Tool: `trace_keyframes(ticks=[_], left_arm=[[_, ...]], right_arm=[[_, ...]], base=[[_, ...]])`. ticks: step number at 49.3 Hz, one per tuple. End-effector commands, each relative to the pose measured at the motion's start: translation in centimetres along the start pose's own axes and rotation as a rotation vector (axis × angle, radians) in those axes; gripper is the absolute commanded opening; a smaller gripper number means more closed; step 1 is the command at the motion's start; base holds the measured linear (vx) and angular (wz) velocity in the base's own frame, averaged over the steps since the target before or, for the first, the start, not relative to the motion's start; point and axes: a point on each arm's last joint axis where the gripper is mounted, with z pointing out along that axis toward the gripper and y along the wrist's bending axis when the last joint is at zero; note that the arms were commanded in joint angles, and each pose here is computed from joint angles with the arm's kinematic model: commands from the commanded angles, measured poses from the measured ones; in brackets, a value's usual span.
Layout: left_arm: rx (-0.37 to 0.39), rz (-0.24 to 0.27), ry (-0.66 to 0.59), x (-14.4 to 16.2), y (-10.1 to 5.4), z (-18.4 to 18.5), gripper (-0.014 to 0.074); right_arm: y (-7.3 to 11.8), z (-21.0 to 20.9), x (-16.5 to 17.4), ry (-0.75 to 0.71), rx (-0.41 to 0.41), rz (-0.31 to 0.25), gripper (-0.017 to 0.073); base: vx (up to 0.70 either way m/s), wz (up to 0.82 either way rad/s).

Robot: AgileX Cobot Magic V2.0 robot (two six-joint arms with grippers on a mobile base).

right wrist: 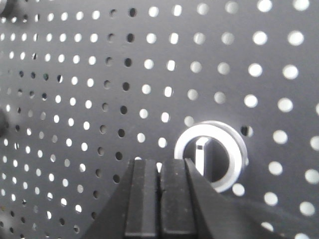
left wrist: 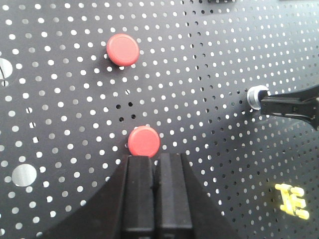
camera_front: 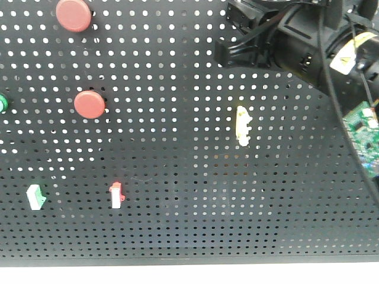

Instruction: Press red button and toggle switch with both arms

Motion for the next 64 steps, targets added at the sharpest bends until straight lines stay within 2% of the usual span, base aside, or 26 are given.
trace_keyframes(ticks=[1, 9, 19, 22, 26, 33, 44, 54, 64], left_arm=[[-0.022, -0.01, -0.104, -1.5, 0.3, -0.1, 0.0], [-0.028, -0.01, -0.132, -1.8, 0.4, -0.1, 0.0], [-0.028, -0.01, -0.132, -1.8, 0.4, -0.1, 0.0], [-0.028, -0.01, -0.133, -1.8, 0.4, -0.1, 0.0], [-0.028, -0.01, -0.134, -1.8, 0.4, -0.1, 0.0], [-0.028, -0.01, -0.133, -1.8, 0.4, -0.1, 0.0], [-0.027, -0.01, -0.129, -1.7, 0.4, -0.1, 0.0], [-0.022, -0.01, -0.105, -1.5, 0.3, -0.1, 0.0002], [-0.021, -0.01, -0.1, -1.5, 0.3, -0.1, 0.0001]], right_arm=[[-1.8, -1.1, -2.8, -0.124, 0.058, 0.03, -0.0003], [-1.7, -1.1, -2.8, -0.121, 0.057, -0.002, -0.0003], [-1.7, -1.6, -3.4, -0.12, 0.059, -0.012, -0.0003], [-1.8, -1.9, -3.5, -0.103, 0.062, -0.037, -0.0003], [-2.6, -2.5, -3.8, -0.082, 0.091, -0.063, -0.0003], [-3.9, -3.2, -4.3, -0.091, 0.139, -0.073, -0.0003], [-3.0, -5.1, -5.5, -0.038, 0.109, -0.059, -0.0003], [-2.0, -6.9, -7.1, -0.06, 0.078, -0.111, -0.0003], [-2.0, -7.0, -6.1, 0.056, 0.069, -0.116, -0.0003]], base=[[0.0, 0.0], [0.0, 0.0], [0.0, 0.0], [0.0, 0.0], [0.0, 0.0], [0.0, 0.0], [0.0, 0.0], [0.0, 0.0], [0.0, 0.0]])
